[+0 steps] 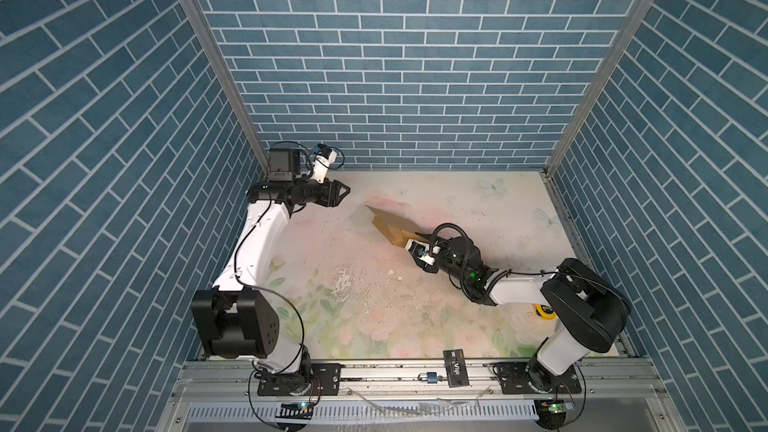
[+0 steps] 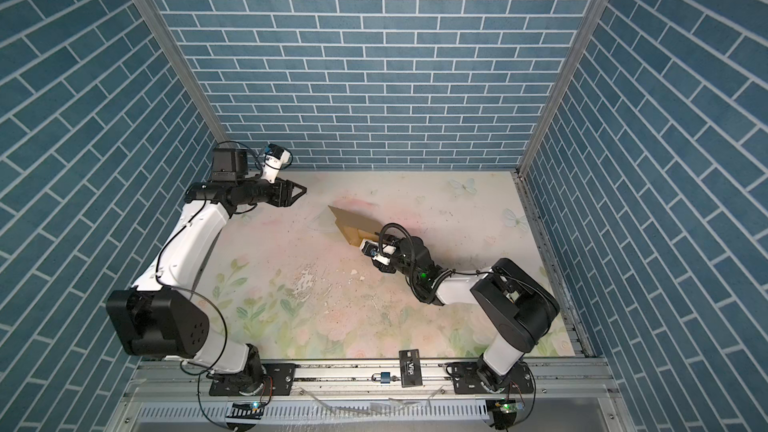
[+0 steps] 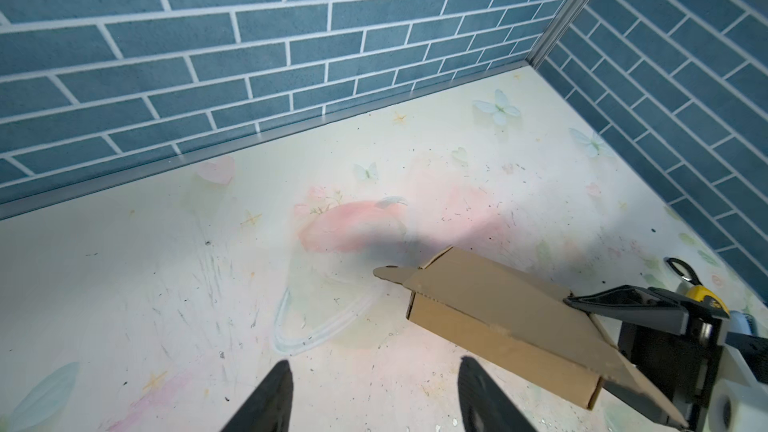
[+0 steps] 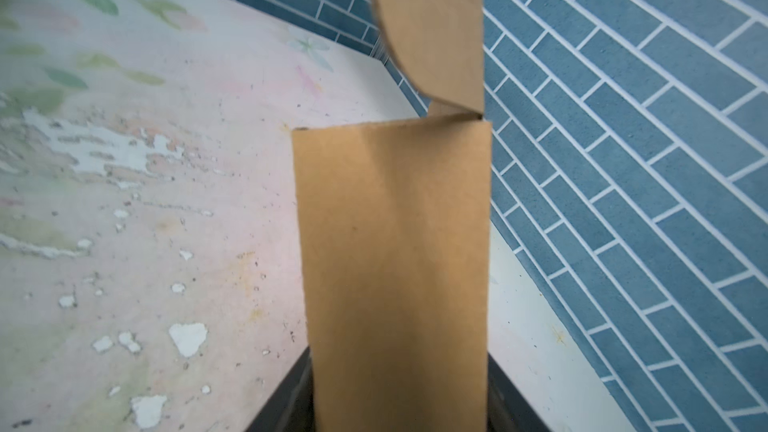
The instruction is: Fold the paper box
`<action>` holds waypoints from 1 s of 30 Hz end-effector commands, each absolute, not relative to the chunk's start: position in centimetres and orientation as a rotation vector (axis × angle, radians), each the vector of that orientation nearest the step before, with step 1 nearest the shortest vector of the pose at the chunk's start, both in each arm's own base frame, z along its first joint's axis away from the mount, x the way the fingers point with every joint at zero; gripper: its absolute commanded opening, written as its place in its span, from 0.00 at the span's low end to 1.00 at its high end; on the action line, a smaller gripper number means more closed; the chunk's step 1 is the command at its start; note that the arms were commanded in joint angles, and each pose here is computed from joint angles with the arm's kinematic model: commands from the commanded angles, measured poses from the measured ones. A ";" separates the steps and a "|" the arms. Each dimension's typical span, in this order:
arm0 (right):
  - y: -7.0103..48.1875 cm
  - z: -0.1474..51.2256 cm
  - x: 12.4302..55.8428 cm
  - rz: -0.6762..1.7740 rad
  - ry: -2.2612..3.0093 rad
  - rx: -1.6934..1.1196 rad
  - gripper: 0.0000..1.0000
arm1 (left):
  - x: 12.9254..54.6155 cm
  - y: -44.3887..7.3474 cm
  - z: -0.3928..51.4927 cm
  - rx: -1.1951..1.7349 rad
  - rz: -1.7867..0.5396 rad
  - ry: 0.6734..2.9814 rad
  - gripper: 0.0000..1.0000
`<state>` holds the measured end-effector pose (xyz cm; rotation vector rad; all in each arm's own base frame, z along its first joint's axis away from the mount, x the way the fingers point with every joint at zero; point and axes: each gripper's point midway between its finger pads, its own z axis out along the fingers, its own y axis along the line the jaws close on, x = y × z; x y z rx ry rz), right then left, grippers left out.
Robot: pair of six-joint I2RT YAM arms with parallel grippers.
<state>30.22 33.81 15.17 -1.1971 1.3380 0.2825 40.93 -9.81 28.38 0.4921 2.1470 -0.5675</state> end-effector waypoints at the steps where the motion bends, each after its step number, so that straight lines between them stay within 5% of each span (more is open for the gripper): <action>1: 34.2 18.7 29.7 0.491 1.333 -1.039 0.55 | 40.9 -10.7 29.7 0.492 -0.624 2.082 0.65; 16: 35.4 18.1 30.6 0.925 1.337 -0.866 0.54 | 38.2 -9.0 24.0 0.537 -0.678 2.105 0.69; 30: 35.9 12.4 30.0 1.015 1.417 -0.934 0.55 | 41.6 -9.4 21.0 0.562 -0.686 2.171 0.71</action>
